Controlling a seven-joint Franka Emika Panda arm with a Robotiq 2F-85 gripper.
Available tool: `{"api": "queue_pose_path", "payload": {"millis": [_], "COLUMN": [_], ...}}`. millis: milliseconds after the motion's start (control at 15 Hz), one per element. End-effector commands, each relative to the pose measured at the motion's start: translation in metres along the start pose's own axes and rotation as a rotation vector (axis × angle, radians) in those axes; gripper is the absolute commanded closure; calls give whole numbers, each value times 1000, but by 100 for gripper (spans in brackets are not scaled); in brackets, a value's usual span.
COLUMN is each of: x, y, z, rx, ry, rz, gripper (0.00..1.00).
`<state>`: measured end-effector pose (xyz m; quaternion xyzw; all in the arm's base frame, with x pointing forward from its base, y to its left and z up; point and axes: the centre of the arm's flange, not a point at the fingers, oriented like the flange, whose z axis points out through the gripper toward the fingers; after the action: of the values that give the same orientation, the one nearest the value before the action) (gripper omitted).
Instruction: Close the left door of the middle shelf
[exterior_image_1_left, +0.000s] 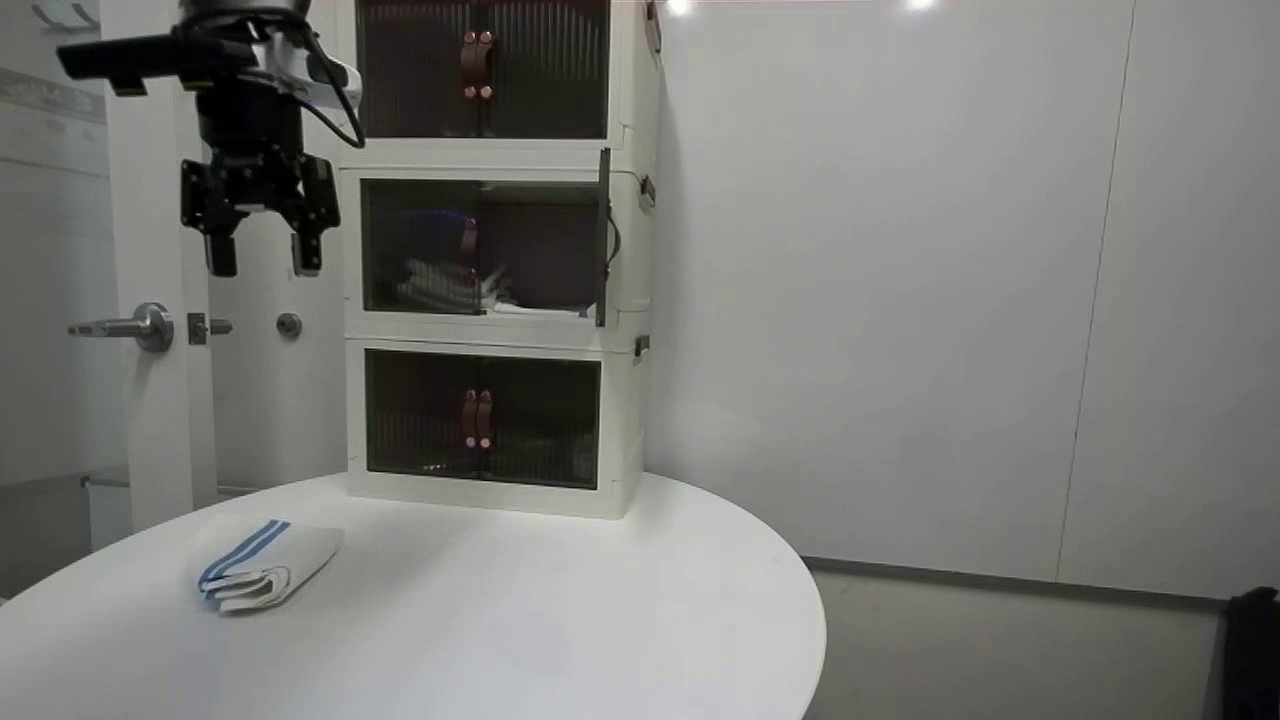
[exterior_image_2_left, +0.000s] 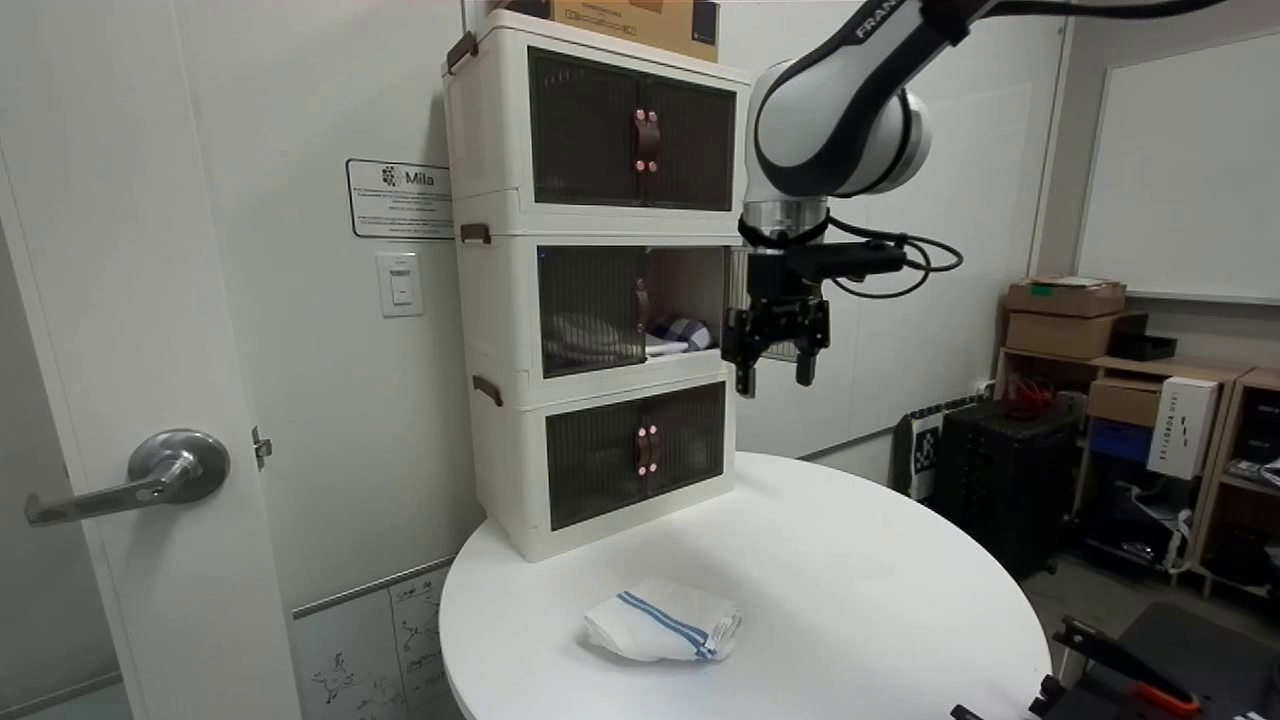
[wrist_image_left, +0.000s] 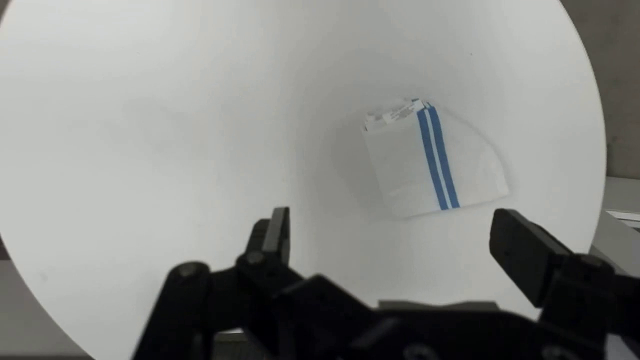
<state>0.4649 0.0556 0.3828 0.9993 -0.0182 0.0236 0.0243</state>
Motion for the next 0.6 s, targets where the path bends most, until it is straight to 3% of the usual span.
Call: {"api": "queue_pose_path", "payload": {"millis": [0, 267, 533], "x": [-71, -105, -112], "y": [15, 15, 21], "z": [-22, -50, -88], "rx": [-83, -110, -39], "ry": [77, 244, 440], "rz": [46, 40, 42], "gripper": [0, 0, 0]}}
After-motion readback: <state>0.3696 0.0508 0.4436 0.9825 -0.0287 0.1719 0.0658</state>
